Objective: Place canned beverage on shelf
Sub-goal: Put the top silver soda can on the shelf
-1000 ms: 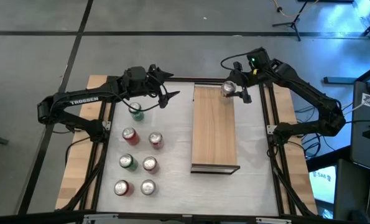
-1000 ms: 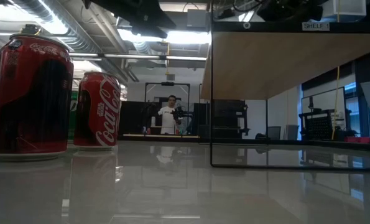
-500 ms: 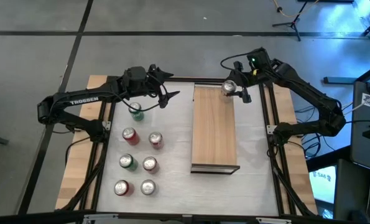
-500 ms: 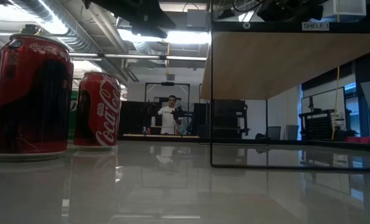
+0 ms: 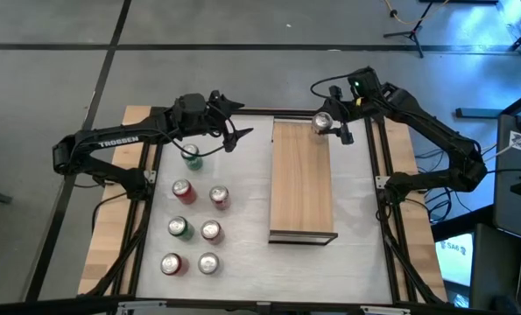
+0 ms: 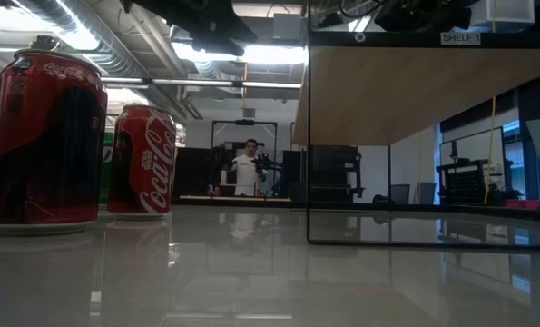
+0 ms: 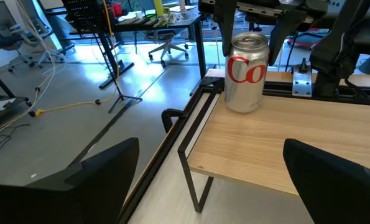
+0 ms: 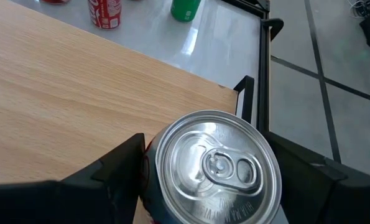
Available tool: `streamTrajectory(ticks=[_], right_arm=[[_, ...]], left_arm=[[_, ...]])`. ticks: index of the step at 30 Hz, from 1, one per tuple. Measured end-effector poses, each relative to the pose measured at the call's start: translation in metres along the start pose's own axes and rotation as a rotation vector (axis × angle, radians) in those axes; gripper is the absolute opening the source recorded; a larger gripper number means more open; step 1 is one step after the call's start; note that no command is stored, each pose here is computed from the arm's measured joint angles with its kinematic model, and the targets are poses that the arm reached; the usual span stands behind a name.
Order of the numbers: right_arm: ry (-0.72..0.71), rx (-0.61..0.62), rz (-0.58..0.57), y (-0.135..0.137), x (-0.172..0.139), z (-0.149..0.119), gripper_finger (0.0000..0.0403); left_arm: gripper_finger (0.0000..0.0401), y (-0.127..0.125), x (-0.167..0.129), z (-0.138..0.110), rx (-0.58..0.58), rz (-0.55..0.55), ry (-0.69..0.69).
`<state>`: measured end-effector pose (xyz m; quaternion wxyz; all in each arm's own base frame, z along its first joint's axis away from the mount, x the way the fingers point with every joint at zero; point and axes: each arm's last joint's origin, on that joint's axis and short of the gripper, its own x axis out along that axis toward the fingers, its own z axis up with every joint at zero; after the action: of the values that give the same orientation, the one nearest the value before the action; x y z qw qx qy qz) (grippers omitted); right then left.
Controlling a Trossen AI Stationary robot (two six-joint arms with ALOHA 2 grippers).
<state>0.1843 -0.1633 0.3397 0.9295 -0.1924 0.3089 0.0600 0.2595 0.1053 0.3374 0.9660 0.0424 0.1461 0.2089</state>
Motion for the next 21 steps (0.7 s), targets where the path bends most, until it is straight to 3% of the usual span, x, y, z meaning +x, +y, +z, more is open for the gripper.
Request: streamTrajectory(ticks=[9, 21], right_arm=[[0.000, 0.000, 0.000, 0.0000, 0.0001, 0.0000, 0.0289], [0.063, 0.002, -0.041, -0.0013, 0.0005, -0.0024, 0.0371]], left_arm=[[0.0389, 0.0000, 0.0000, 0.0000, 0.000, 0.000, 0.000], [0.0389, 0.0000, 0.0000, 0.0000, 0.000, 0.000, 0.000]])
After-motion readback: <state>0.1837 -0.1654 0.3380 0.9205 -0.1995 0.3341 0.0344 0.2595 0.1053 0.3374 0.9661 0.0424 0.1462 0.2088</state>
